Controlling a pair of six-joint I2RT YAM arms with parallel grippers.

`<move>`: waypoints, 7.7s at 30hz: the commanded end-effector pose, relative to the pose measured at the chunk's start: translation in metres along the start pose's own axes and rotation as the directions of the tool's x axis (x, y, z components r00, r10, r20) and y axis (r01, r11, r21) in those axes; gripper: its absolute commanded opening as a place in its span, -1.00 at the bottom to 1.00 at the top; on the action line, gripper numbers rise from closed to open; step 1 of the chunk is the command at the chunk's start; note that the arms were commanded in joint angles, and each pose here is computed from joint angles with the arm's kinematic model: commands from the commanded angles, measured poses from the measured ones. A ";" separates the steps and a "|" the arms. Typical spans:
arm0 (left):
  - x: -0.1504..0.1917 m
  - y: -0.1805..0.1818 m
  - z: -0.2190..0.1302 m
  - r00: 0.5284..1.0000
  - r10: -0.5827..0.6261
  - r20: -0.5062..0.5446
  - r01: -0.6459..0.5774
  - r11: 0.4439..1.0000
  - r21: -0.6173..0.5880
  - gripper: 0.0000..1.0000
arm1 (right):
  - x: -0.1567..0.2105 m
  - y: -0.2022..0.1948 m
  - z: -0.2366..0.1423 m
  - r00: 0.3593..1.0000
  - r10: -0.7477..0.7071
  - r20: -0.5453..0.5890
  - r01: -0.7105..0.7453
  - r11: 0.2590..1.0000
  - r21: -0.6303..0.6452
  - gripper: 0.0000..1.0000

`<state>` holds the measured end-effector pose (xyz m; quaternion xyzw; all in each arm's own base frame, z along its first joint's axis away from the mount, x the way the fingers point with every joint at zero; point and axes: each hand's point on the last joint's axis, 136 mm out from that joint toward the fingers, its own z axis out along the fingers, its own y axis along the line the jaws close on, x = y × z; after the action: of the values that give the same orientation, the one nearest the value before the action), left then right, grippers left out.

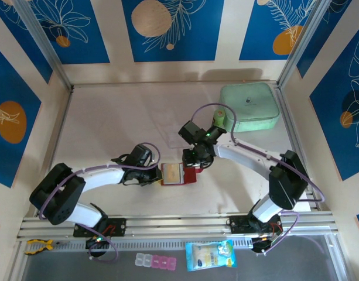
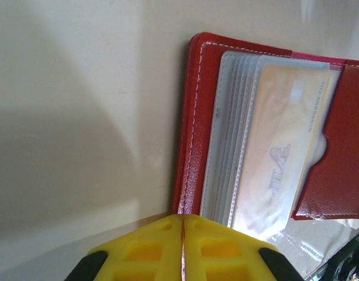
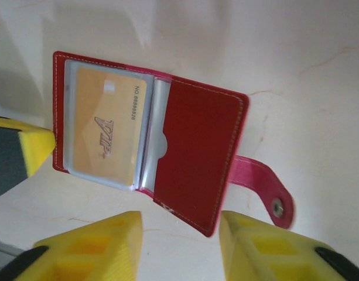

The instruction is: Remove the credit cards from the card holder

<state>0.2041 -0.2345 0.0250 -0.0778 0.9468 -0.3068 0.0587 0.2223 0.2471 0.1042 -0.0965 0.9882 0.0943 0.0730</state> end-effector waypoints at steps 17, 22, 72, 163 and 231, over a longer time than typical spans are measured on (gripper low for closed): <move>-0.008 -0.008 -0.014 0.999 -0.011 0.049 0.011 1.000 0.011 -0.79 | 0.021 -0.036 0.068 0.987 0.077 -0.141 -0.053 0.984 0.171 0.13; -0.010 -0.010 -0.016 0.998 -0.009 0.055 0.008 1.000 0.016 -0.79 | 0.028 -0.042 0.082 0.983 0.081 -0.164 -0.050 0.981 0.185 0.13; -0.012 -0.023 0.015 0.993 0.114 -0.007 -0.114 0.993 -0.038 -0.78 | 0.008 0.049 0.068 0.987 0.103 -0.128 -0.139 0.939 -0.316 -0.39; -0.014 -0.035 -0.004 0.989 0.145 0.019 -0.144 0.988 -0.062 -0.54 | 0.007 0.029 0.071 0.982 0.159 -0.100 -0.184 0.921 -0.342 -0.51; -0.002 -0.007 0.014 0.989 0.136 -0.049 -0.142 0.980 -0.138 -0.70 | 0.023 0.051 0.088 0.975 0.140 -0.174 -0.205 0.872 -0.444 -0.58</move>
<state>0.2150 -0.2514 0.0264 -0.0218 0.9647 -0.2543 0.0649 0.2092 0.3076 0.0303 -0.0318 0.9475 0.3182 -0.0067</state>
